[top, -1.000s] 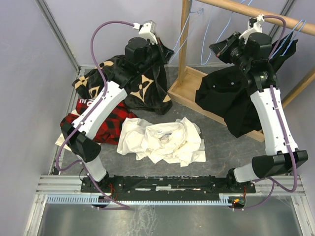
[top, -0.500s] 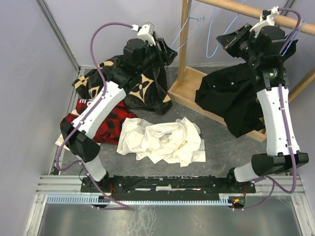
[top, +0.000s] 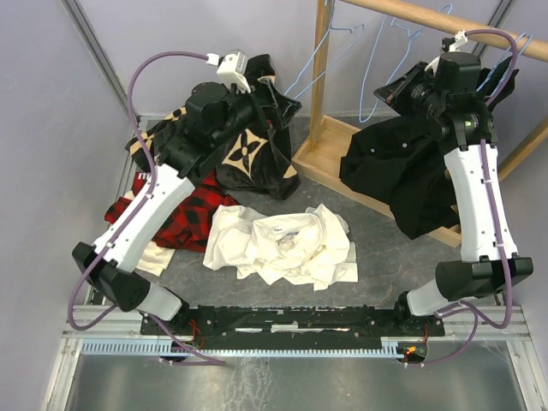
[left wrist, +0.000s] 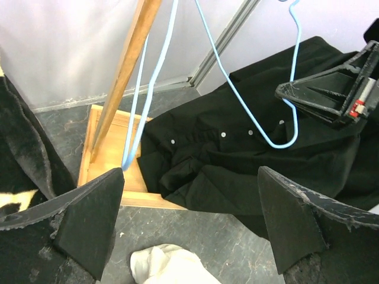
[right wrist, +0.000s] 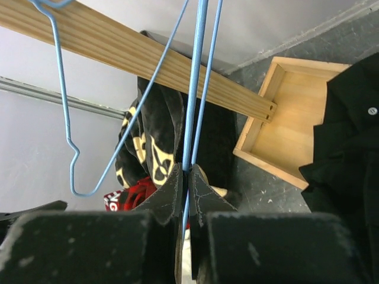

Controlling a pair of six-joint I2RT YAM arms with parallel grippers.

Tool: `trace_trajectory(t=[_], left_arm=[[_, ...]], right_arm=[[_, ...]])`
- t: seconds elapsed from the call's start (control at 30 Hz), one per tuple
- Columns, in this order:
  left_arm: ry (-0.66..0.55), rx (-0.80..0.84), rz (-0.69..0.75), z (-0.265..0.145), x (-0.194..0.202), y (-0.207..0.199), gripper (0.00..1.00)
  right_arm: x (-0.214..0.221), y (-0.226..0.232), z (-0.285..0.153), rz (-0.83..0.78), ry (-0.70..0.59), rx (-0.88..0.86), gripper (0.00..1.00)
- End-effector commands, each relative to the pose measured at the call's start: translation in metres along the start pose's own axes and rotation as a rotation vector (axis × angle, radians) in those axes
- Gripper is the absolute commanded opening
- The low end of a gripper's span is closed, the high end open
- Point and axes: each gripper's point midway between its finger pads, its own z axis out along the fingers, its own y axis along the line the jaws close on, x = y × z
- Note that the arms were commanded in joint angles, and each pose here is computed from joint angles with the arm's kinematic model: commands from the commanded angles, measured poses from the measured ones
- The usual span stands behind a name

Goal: Place the shirt on the hanger
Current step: Pick up the hanger from the clothesline.

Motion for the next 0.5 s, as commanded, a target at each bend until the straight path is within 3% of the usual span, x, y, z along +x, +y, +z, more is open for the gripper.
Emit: trace_trajectory(t=[0.0, 0.47], left_arm=[[-0.058, 0.015, 0.087, -0.032, -0.017, -0.006, 0.99], [-0.001, -0.146, 0.18, -0.127, 0.03, 0.036, 0.99]], right_arm=[[0.006, 0.0, -0.017, -0.036, 0.019, -0.006, 0.0], [0.057, -0.011, -0.082, -0.186, 0.093, -0.084, 0.0]])
